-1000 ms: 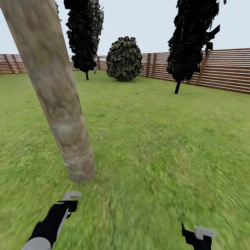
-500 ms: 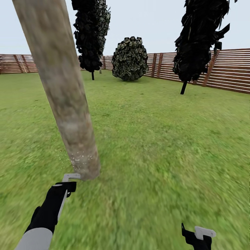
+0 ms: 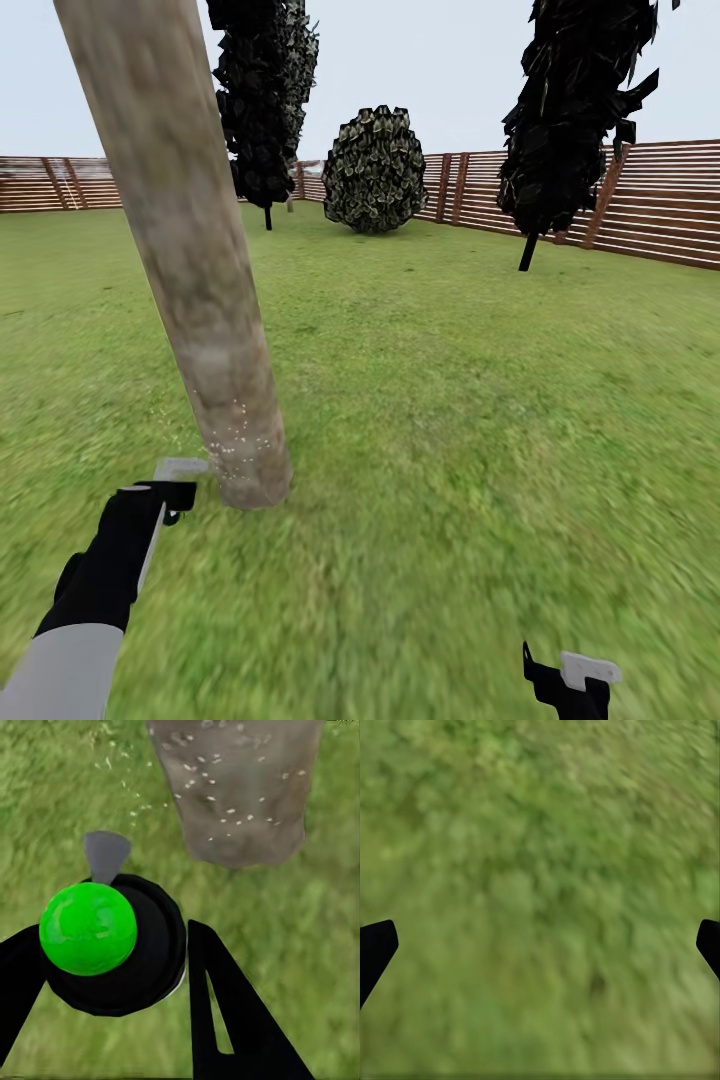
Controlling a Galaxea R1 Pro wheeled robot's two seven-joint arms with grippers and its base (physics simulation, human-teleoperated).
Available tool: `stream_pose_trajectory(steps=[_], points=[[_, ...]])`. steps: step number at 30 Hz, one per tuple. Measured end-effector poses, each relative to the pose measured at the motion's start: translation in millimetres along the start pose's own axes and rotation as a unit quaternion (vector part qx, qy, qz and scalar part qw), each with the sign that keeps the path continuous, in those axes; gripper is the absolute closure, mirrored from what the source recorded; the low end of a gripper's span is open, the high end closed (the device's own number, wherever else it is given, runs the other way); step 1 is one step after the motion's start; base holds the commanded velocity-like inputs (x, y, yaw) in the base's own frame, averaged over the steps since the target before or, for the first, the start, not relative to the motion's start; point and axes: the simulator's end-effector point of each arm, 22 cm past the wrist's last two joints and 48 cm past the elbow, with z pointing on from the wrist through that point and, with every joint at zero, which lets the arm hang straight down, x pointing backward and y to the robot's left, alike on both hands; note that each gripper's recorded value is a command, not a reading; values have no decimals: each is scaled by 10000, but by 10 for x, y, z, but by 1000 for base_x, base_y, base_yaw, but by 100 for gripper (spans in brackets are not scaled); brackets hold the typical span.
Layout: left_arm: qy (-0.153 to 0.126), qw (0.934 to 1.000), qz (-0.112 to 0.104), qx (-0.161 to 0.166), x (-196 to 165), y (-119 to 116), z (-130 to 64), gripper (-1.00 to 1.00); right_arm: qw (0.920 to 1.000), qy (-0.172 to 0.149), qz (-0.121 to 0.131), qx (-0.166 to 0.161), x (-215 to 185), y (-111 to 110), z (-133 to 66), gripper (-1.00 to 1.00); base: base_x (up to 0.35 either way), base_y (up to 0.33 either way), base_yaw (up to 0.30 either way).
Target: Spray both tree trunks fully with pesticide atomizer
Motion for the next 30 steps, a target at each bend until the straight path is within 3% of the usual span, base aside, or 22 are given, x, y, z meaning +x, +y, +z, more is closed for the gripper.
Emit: stream_pose_trajectory(steps=[5,9,15,21,24,27,30], points=[[-107,9998,-124,76,-205,-9,-80,100,10000,-1,-1,-1,0,0,0,-100,0,0,0],[108,9985,14,528,-274,-350,-187,100,10000,-1,0,9,-1,-11,1,-100,0,0,0],[247,9994,233,-15,-148,367,-106,100,10000,-1,-1,9,-1,-13,2,-100,0,0,0],[453,9984,321,90,142,254,-63,100,10000,-1,-3,8,-1,-12,2,-100,0,0,0],[447,9968,499,433,131,-238,-92,100,10000,-1,-3,9,-1,-14,1,-100,0,0,0],[533,9962,579,370,202,-215,-63,100,10000,-3,-3,7,-3,-12,2,-100,0,0,0],[700,9963,471,187,357,40,6,100,10000,-1,-5,2,-1,-6,1,-100,0,0,43]])
